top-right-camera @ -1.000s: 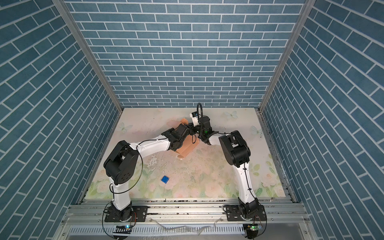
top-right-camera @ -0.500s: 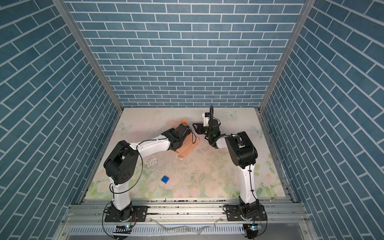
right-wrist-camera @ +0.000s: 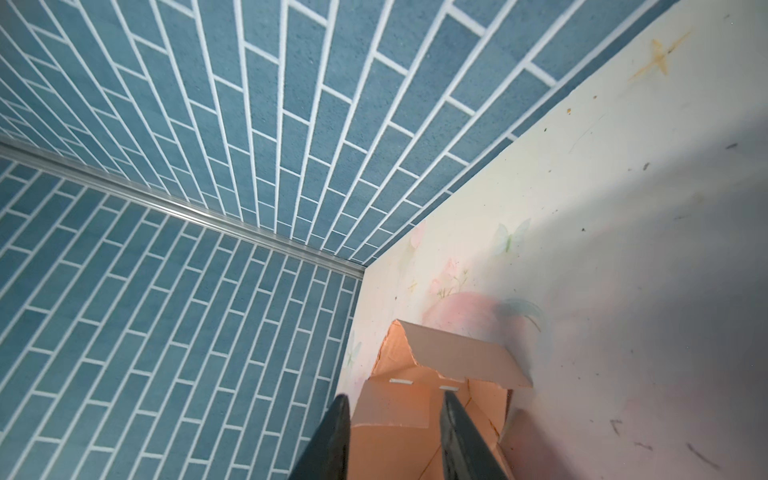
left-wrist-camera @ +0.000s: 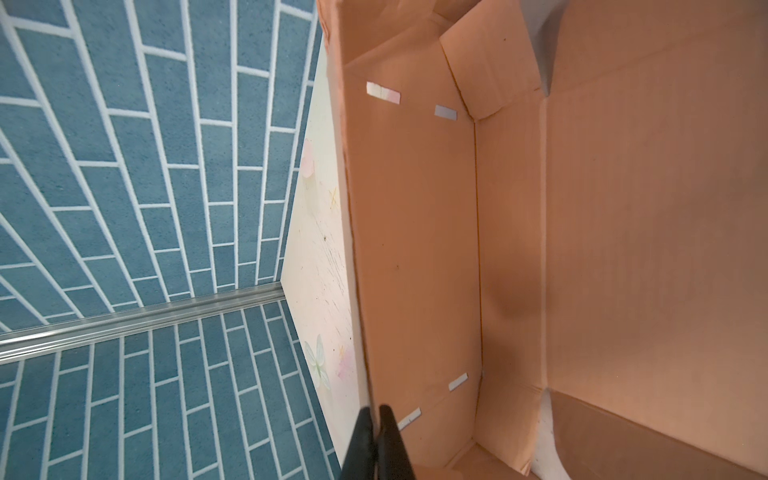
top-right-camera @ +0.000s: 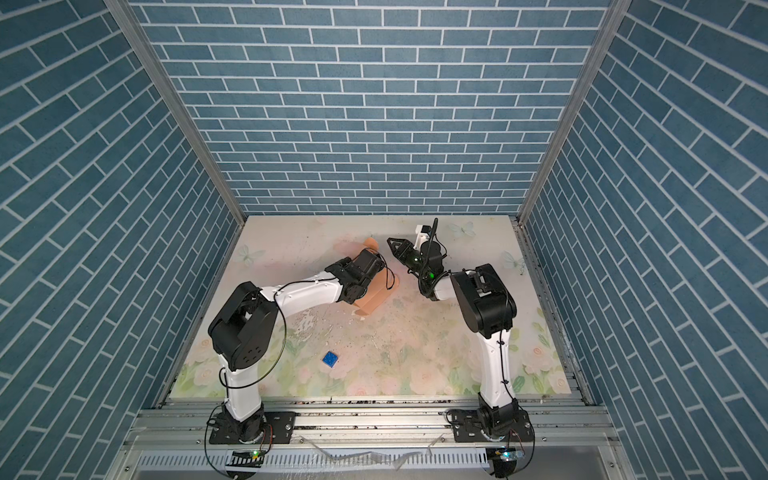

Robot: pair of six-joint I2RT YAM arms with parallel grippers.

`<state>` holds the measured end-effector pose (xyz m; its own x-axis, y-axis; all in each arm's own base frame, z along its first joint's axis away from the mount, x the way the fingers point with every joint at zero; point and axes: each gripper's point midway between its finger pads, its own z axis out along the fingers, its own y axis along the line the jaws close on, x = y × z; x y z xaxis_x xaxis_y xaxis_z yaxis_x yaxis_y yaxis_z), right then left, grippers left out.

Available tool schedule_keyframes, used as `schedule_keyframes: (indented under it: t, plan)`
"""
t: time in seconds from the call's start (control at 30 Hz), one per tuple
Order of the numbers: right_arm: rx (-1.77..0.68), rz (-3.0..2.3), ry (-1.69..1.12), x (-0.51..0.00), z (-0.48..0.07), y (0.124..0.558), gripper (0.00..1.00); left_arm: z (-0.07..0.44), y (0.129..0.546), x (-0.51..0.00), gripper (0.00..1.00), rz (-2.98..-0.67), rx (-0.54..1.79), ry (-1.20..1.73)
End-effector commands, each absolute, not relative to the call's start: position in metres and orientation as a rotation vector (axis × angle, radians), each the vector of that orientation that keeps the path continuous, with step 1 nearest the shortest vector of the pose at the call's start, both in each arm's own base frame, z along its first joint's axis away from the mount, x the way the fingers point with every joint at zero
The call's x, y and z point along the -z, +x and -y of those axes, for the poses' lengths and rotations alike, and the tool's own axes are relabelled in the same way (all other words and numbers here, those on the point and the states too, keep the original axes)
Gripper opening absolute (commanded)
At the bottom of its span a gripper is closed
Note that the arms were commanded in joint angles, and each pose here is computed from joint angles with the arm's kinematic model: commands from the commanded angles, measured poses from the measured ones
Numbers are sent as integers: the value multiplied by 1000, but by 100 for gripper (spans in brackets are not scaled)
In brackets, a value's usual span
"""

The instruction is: Fold the paper box

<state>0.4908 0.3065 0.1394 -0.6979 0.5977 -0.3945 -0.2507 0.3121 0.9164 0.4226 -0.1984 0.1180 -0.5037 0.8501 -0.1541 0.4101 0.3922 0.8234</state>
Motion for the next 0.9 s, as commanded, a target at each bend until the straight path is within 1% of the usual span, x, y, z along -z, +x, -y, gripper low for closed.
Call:
schedule_keyframes:
  t: [0.0,0.07,0.1,0.13,0.5,0.53,0.57,0.87]
  plan:
    - [-1614,-1828,413,-142,-318,490,37,202,416,-104,6,-2101,-986,1142]
    - [-1633,-1831,430,-143,-322,489,37,202,416,-104,6,-2101,-985,1143]
    - [-1632,-1866,465,-126,-325,489,37,202,416,-105,6,-2101,-985,1141]
    - [-1639,-1874,479,-123,-326,488,37,202,416,-104,6,-2101,-987,1145]
    - [-1621,-1920,636,-104,-326,476,39,201,416,-104,6,-2102,-988,1148]
    - [-1633,-1896,632,-116,-326,475,39,201,416,-104,6,-2102,-987,1148]
    - [-1641,-1893,634,-118,-328,474,39,201,416,-104,6,-2101,-987,1147]
    - [-1666,-1897,646,-121,-343,459,39,200,416,-106,6,-2102,-981,1141]
